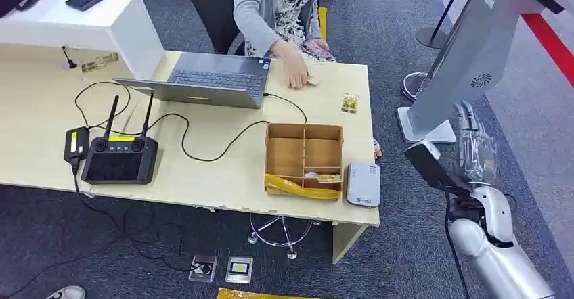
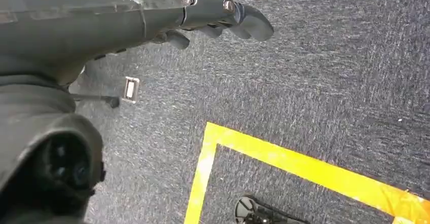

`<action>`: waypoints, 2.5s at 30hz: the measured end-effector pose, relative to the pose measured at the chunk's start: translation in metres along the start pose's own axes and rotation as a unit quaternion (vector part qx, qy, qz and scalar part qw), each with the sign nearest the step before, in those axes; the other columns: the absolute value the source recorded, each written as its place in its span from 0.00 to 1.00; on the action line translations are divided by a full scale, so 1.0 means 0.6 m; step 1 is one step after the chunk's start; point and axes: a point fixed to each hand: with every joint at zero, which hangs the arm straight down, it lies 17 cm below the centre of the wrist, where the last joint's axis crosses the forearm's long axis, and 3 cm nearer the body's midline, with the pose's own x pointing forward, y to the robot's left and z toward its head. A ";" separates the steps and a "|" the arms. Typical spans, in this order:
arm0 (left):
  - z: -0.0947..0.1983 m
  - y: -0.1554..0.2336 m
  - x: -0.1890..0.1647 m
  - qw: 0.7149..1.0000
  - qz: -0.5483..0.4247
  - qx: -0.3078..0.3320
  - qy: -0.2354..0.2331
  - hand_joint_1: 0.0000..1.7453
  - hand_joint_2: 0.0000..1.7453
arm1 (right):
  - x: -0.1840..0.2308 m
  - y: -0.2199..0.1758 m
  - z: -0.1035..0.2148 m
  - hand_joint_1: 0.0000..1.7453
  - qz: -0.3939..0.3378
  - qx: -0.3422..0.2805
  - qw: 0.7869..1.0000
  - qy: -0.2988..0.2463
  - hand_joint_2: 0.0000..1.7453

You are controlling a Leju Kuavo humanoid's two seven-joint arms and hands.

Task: Pass the card to the sensor for recognition and then transmit it.

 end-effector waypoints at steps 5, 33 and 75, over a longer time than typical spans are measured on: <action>0.000 0.001 0.000 1.000 0.002 0.001 0.000 0.00 0.00 | 0.053 0.005 -0.010 0.00 0.014 -0.016 0.999 -0.046 1.00; 0.000 0.006 -0.001 1.000 -0.005 0.000 0.000 0.00 0.00 | 0.121 0.104 -0.005 0.38 0.017 0.025 0.997 -0.076 1.00; -0.001 0.015 0.002 1.000 -0.005 0.008 -0.005 0.00 0.00 | 0.156 0.090 -0.017 1.00 -0.012 -0.004 0.995 -0.096 1.00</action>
